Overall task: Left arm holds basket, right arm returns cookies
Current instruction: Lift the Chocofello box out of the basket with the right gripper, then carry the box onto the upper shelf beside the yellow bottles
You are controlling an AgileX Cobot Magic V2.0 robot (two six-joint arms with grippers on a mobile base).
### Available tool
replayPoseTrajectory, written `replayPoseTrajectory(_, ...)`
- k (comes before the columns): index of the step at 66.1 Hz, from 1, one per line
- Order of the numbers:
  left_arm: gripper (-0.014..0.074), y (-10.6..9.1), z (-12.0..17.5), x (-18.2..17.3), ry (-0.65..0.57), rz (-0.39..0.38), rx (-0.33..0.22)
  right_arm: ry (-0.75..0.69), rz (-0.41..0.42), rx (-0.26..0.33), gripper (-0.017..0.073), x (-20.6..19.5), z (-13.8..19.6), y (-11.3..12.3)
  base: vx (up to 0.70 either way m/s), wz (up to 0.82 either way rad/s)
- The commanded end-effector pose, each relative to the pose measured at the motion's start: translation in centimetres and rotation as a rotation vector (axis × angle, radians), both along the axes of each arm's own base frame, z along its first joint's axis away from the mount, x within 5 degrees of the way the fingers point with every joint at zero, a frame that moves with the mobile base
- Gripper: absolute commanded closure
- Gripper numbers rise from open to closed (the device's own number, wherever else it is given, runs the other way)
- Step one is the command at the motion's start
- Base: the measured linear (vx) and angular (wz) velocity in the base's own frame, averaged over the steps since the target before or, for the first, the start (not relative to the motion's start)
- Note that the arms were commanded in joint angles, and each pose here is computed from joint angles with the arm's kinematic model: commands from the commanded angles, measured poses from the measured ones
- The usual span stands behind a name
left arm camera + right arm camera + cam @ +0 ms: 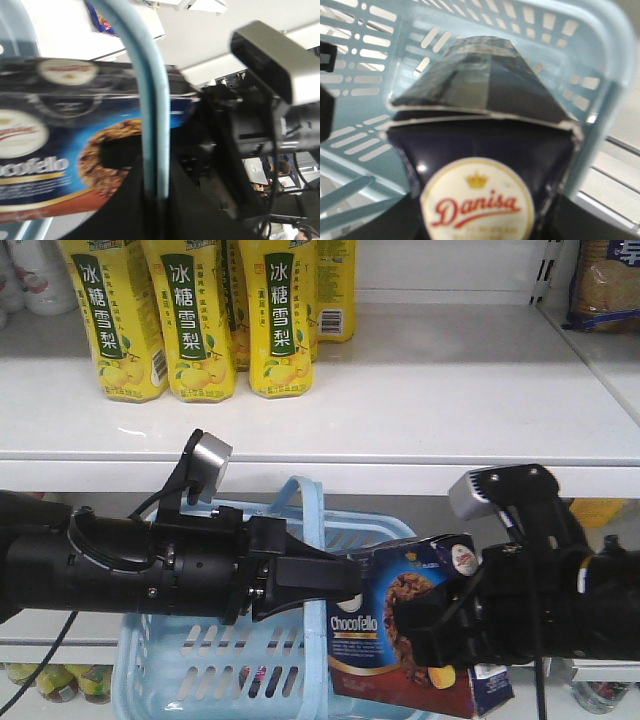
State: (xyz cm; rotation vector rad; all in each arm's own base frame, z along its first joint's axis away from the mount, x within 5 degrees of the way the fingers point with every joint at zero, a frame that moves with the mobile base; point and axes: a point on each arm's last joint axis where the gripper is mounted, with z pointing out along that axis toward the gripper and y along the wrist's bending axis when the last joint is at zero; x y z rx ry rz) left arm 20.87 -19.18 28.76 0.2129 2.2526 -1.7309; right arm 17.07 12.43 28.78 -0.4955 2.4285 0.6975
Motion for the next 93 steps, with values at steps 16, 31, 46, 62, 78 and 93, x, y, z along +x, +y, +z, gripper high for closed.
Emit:
replayPoseTrajectory(16, 0.0596, 0.1, 3.1, -0.1, -0.054, 0.018, -0.121, -0.280, -0.121, 0.070, 0.0427, -3.3, 6.5, -3.3, 0.00, 0.00)
replayPoseTrajectory(31, 0.0596, 0.1, 3.1, -0.1, -0.054, 0.018, -0.121, -0.385, -0.201, 0.001, 0.0427, -3.6, 10.3, -4.7, 0.00, 0.00)
replayPoseTrajectory(46, 0.0596, 0.1, 3.1, -0.1, -0.054, 0.018, -0.121, -0.529, -0.299, 0.029, 0.0427, -3.6, 14.2, -5.8, 0.00, 0.00)
replayPoseTrajectory(62, 0.0596, 0.1, 3.1, -0.1, -0.054, 0.018, -0.121, -0.594, -0.330, 0.085, 0.0427, -3.8, 16.2, -6.0, 0.00, 0.00)
replayPoseTrajectory(78, 0.0596, 0.1, 3.1, -0.1, -0.054, 0.018, -0.121, -0.625, -0.408, 0.051, 0.0427, -3.2, 16.4, -6.6, 0.00, 0.00)
replayPoseTrajectory(93, 0.0596, 0.1, 3.1, -0.1, -0.054, 0.018, -0.121, -0.658, -0.525, 0.021, 0.0427, -2.5, 16.5, -7.5, 0.00, 0.00)
